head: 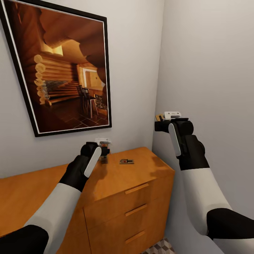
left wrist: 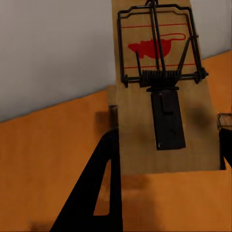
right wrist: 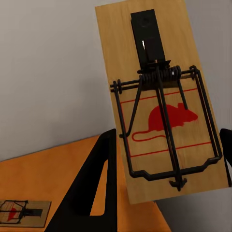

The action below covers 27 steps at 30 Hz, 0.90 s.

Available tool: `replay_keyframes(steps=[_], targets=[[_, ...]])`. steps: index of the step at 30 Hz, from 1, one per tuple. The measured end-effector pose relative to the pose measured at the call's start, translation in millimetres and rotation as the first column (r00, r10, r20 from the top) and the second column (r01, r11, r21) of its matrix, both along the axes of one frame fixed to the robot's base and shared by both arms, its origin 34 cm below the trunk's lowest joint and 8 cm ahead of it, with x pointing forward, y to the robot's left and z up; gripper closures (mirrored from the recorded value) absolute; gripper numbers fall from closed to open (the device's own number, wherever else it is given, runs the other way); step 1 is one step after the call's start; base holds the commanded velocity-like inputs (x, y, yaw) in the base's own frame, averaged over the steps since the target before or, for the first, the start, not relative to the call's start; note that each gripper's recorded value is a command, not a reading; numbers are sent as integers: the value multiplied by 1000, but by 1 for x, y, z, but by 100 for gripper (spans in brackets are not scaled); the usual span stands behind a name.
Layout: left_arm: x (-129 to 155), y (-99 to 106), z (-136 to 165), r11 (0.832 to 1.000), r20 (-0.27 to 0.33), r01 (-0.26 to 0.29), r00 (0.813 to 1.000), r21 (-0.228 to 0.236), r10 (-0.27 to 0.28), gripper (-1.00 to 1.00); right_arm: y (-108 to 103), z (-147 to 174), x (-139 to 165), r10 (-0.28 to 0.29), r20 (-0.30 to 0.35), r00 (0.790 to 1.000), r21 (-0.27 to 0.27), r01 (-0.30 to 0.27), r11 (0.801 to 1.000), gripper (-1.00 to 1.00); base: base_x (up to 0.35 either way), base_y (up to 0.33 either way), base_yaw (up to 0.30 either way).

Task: Take the four mousetraps from the cabinet in the bathroom and place them on the bathroom floor. Make sure all four end up on the same floor surface, and ensure that at least two of them are either under or directly next to the same bathroom sink.

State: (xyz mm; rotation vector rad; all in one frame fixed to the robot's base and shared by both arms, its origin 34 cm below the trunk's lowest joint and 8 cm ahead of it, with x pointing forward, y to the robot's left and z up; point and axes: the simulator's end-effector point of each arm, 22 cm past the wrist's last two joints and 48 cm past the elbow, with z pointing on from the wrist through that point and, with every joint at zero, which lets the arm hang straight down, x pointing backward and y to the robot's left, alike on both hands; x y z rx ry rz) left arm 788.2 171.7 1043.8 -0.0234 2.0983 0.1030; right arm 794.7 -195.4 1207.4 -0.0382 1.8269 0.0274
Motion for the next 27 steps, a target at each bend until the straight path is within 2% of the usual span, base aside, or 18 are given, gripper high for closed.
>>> replay_keyframes(steps=[1, 2, 4, 6, 9, 12, 18, 27], targets=[[1, 9, 14, 1000, 41, -11, 999, 0, 11, 100, 0, 0, 0, 1, -1, 1000, 0, -1, 1000, 100, 0, 0, 0], [1, 32, 51, 1000, 142, -28, 989, 5, 27, 100, 3, -13, 1, 6, -25, 1000, 2, -6, 1000, 100, 0, 0, 0], [-3, 36, 67, 1000, 188, -18, 982, -8, 19, 100, 3, -24, 3, 6, -48, 999, 0, -6, 1000, 100, 0, 0, 0], [-7, 39, 72, 1000, 210, -14, 978, -11, 16, 100, 5, -31, 4, 8, -66, 998, 0, -8, 1000, 100, 0, 0, 0], [-16, 49, 79, 1000, 247, -18, 969, -6, 19, 100, 16, -53, 8, 26, -118, 993, 6, -25, 1000, 100, 0, 0, 0], [-20, 56, 74, 1000, 252, -26, 968, 3, 24, 100, 26, -76, 9, 36, -170, 985, 5, -36, 999, 100, 0, 0, 0], [-26, 66, 50, 999, 223, -37, 974, 15, 32, 100, 38, -123, 17, 43, -167, 985, 19, -41, 999, 100, -29, 0, 0], [-29, 67, 37, 999, 199, -33, 980, 15, 30, 100, 46, -146, 17, 50, -184, 982, 23, -47, 999, 100, -284, 0, 0]])
